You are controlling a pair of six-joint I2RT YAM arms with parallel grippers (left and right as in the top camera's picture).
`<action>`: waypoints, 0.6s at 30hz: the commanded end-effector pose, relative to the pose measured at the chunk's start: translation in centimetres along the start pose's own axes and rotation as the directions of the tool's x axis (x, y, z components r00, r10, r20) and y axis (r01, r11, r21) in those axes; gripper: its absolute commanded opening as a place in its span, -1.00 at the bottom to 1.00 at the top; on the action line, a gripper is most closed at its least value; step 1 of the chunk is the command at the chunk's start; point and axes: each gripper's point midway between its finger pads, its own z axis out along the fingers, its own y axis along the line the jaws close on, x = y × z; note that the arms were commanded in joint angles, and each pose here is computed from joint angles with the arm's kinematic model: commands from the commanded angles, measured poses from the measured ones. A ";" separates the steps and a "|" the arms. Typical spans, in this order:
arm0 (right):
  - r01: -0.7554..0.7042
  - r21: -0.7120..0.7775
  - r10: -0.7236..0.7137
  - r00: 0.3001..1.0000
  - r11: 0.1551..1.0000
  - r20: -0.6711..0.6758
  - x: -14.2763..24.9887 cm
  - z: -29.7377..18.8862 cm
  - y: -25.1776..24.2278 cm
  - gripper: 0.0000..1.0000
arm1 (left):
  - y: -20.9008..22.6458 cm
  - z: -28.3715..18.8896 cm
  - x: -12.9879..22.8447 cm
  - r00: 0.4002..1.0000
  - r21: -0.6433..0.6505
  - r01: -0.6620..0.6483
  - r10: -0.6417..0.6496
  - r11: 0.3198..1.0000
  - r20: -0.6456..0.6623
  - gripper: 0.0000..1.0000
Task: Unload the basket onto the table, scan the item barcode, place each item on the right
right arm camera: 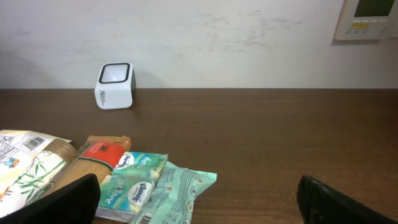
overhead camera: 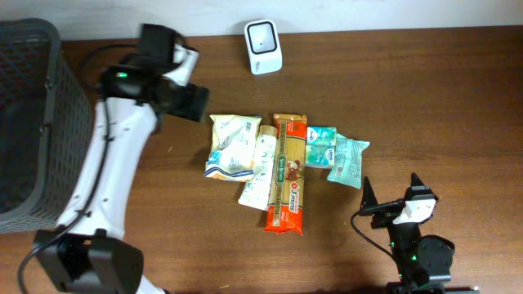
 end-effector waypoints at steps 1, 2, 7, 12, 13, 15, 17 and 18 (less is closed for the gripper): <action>-0.010 -0.011 0.010 1.000 1.000 -0.003 0.3 0.0 0.2 0.97 | 3.5 -0.9 0.5 0.985 0.016 0.172 -0.172 0.985 0.020 0.99; -0.010 -0.011 0.010 1.000 1.000 -0.003 0.3 0.0 0.2 0.98 | 4.2 -0.9 0.7 0.980 0.032 0.196 -0.197 0.980 0.018 0.98; -0.010 -0.011 0.010 1.000 1.000 -0.003 0.3 0.0 0.2 0.98 | 5.9 -0.9 1.3 0.972 0.025 0.236 -0.237 0.971 0.013 0.98; -0.010 -0.011 0.010 1.000 1.000 -0.003 0.3 0.0 0.2 0.98 | 8.8 -1.0 3.0 0.961 -0.076 0.272 -0.274 0.959 -0.020 0.98; -0.010 -0.011 0.010 1.000 1.000 -0.003 0.3 0.0 0.2 0.98 | 8.9 -1.0 3.0 0.958 -0.059 0.284 -0.285 0.957 -0.018 0.98; -0.010 -0.011 0.010 1.000 1.000 -0.003 0.3 0.0 0.2 0.97 | 9.7 -1.0 3.4 0.945 -0.012 0.327 -0.327 0.945 -0.017 0.99; -0.010 -0.011 0.010 1.000 1.000 -0.003 0.3 0.0 0.2 0.97 | 9.5 -1.0 3.4 0.945 -0.003 0.326 -0.326 0.945 -0.016 0.98; -0.010 -0.011 0.010 1.000 1.000 -0.003 0.3 0.0 0.2 0.98 | 8.9 -1.0 3.1 0.945 0.033 0.326 -0.326 0.945 -0.013 0.98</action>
